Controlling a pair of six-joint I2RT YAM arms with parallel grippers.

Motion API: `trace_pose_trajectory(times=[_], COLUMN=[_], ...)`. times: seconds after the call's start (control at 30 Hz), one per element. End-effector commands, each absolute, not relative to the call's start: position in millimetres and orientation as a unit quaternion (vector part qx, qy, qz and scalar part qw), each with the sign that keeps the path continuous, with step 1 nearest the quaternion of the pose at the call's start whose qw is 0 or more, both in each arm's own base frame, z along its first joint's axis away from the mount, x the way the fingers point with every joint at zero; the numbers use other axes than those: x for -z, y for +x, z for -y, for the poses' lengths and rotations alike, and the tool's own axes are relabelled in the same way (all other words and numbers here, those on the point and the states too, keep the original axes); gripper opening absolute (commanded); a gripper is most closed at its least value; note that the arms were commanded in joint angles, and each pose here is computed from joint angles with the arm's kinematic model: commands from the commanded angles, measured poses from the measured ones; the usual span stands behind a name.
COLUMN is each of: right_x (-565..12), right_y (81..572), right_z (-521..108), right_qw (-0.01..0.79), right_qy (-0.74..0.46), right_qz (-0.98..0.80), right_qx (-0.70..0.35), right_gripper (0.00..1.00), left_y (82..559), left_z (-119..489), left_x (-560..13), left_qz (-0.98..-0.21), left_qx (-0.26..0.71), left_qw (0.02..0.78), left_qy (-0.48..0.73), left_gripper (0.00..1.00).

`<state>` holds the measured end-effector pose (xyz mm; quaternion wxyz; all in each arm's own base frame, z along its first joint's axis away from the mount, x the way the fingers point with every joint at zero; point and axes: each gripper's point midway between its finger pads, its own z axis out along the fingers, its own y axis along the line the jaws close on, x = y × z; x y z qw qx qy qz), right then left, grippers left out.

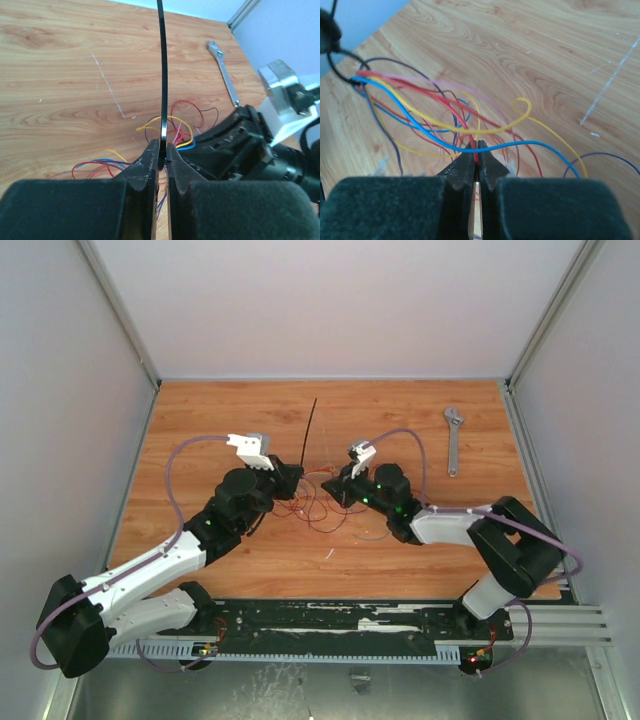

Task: Zip-tie the wires
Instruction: Adjust the cable at the center of the board.

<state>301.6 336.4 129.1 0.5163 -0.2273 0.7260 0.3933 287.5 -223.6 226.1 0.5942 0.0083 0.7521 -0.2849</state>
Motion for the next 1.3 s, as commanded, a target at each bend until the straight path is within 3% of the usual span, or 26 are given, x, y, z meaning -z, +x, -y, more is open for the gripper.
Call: trace_pose_trajectory(times=[0.0,0.33,0.7,1.27], right_x=[-130,-144,-163,-160], right_y=[292,269,279,276], right_z=[-311,-260,-204,-203], right_qw=[0.523,0.516,0.543,0.530], right_qy=[-0.230,-0.236,-0.171,-0.179], right_qz=[-0.742,-0.767,-0.778,-0.781], right_qx=[-0.350,-0.299,-0.265,-0.279], right_gripper=[0.00,0.00,0.00,0.00], left_y=[295,297,298,298], left_z=[215,210,206,206], left_x=[-250,-249,-245,-244], left_qz=[-0.735,-0.736,-0.740,-0.741], left_qx=[0.280,0.275,0.269,0.270], left_qw=[0.617,0.618,0.616,0.615], left_qy=[-0.007,-0.012,-0.014,-0.016], left_gripper=[0.00,0.00,0.00,0.00])
